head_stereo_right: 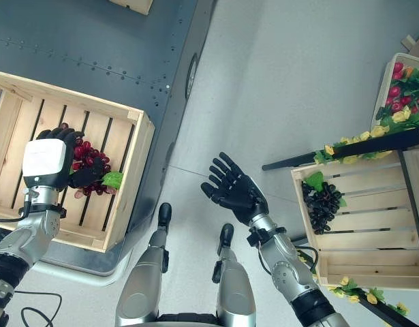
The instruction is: Pick up the fruits from the basket on one side to the basket on the other side
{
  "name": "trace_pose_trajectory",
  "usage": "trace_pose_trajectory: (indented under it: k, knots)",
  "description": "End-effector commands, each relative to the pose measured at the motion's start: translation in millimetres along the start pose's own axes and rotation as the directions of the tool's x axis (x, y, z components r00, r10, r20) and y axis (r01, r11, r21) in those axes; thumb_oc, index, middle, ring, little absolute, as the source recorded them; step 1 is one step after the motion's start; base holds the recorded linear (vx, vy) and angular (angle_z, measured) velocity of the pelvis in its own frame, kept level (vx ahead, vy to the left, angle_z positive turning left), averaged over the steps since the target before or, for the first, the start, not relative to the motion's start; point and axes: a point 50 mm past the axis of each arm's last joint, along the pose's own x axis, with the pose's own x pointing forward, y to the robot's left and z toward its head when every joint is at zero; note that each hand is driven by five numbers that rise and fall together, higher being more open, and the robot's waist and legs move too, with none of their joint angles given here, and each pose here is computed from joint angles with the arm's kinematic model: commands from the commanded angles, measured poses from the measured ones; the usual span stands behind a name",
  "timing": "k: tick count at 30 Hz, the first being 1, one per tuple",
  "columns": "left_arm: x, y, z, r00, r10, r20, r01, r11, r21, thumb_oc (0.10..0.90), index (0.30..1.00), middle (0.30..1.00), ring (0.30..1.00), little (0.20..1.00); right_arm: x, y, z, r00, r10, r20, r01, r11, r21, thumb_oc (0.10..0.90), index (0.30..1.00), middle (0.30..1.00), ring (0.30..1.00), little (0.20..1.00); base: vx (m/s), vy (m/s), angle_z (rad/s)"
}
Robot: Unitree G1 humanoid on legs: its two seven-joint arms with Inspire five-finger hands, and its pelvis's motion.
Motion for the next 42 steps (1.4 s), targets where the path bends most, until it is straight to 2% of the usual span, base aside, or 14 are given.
trace_pose_trajectory:
  k: [1,4,7,8,10,12,18,26,31,33,34,37,38,42]
  knots:
    - [22.0,40.9,-4.1,0.964,0.264,0.007,-0.263,0.962,-0.075,0.8,0.9,0.9,0.9,0.9,0.8,19.4,39.5,0.973,0.152,0.176,-0.141,0.988,-0.07,0.8,0.9,0.9,0.9,0.9,0.0,0.0,0.0]
    - [22.4,46.8,-1.3,0.957,0.289,0.007,-0.284,0.944,-0.169,0.8,0.9,0.9,0.9,0.9,0.0,19.4,39.7,0.973,0.152,0.176,-0.141,0.987,-0.072,0.8,0.9,0.9,0.9,0.9,0.0,0.0,0.0]
    - [22.2,48.5,-0.1,0.958,0.285,0.019,-0.277,0.944,-0.18,0.8,0.9,0.9,0.9,0.9,-0.3,19.6,39.1,0.973,0.153,0.175,-0.142,0.987,-0.073,0.8,0.9,0.9,0.9,0.9,0.0,0.0,0.0]
    - [22.5,48.3,-0.6,0.975,0.221,0.006,-0.211,0.941,-0.264,0.8,0.9,0.9,0.9,0.9,-0.6,19.9,40.0,0.972,0.156,0.173,-0.145,0.987,-0.075,0.8,0.9,0.9,0.9,0.9,0.0,0.0,0.0]
    - [21.3,47.7,-1.0,0.984,0.176,-0.026,-0.174,0.916,-0.362,0.8,0.9,0.9,0.9,0.9,-1.4,19.9,41.6,0.973,0.155,0.173,-0.143,0.987,-0.075,0.8,0.9,0.9,0.9,0.9,0.0,0.0,0.0]
    - [20.8,47.9,-5.0,0.986,0.158,-0.045,-0.163,0.916,-0.367,0.8,0.9,0.9,0.9,0.9,-1.6,19.1,41.6,0.973,0.155,0.17,-0.144,0.987,-0.078,0.8,0.9,0.9,0.9,0.9,0.0,0.0,0.0]
    - [17.8,58.8,-22.5,0.964,0.221,-0.149,-0.262,0.884,-0.388,0.8,0.9,0.9,0.9,0.9,-3.4,20.0,42.9,0.973,0.154,0.171,-0.141,0.987,-0.082,0.8,0.9,0.9,0.9,0.9,0.0,0.0,0.0]
    - [18.5,57.2,-6.2,0.921,0.314,-0.229,-0.388,0.776,-0.498,0.8,0.9,0.9,0.9,0.9,0.5,25.8,35.6,0.971,0.154,0.181,-0.146,0.988,-0.059,0.8,0.9,0.9,0.9,0.9,0.01,-0.024,0.0]
    - [16.8,49.4,-0.5,0.867,0.314,-0.386,-0.496,0.606,-0.622,0.8,0.9,0.9,0.9,0.9,5.4,30.4,31.2,0.972,0.153,0.18,-0.147,0.988,-0.042,0.8,0.9,0.9,0.9,0.9,0.0,0.0,0.0]
    - [15.6,46.7,0.0,0.856,0.295,-0.424,-0.514,0.571,-0.641,0.8,0.9,0.9,0.9,0.9,6.3,31.3,30.0,0.972,0.153,0.18,-0.148,0.988,-0.039,0.8,0.9,0.9,0.9,0.9,0.0,0.0,0.0]
    - [12.3,39.1,3.4,0.842,0.259,-0.473,-0.534,0.521,-0.666,0.8,0.9,0.9,0.9,0.9,8.0,34.1,27.3,0.971,0.154,0.181,-0.15,0.988,-0.036,0.8,0.9,0.9,0.9,0.9,0.0,0.0,0.0]
    - [9.2,29.2,6.6,0.826,0.184,-0.533,-0.554,0.445,-0.704,0.8,0.9,0.9,0.9,0.9,10.3,37.1,24.7,0.97,0.158,0.182,-0.156,0.987,-0.03,0.8,0.9,0.9,0.9,0.9,0.0,0.0,0.0]
    - [7.5,21.8,7.9,0.822,0.113,-0.558,-0.552,0.395,-0.734,0.8,0.9,0.9,0.9,0.9,11.5,38.7,23.2,0.971,0.16,0.18,-0.158,0.987,-0.026,0.8,0.9,0.9,0.9,0.9,0.0,0.0,0.0]
    - [1.6,-0.2,16.7,0.8,-0.069,-0.596,-0.553,0.3,-0.777,0.8,0.9,0.9,0.9,0.9,16.7,44.9,23.7,0.971,0.161,0.178,-0.16,0.987,-0.018,0.8,0.9,0.9,0.9,0.9,0.0,0.0,0.0]
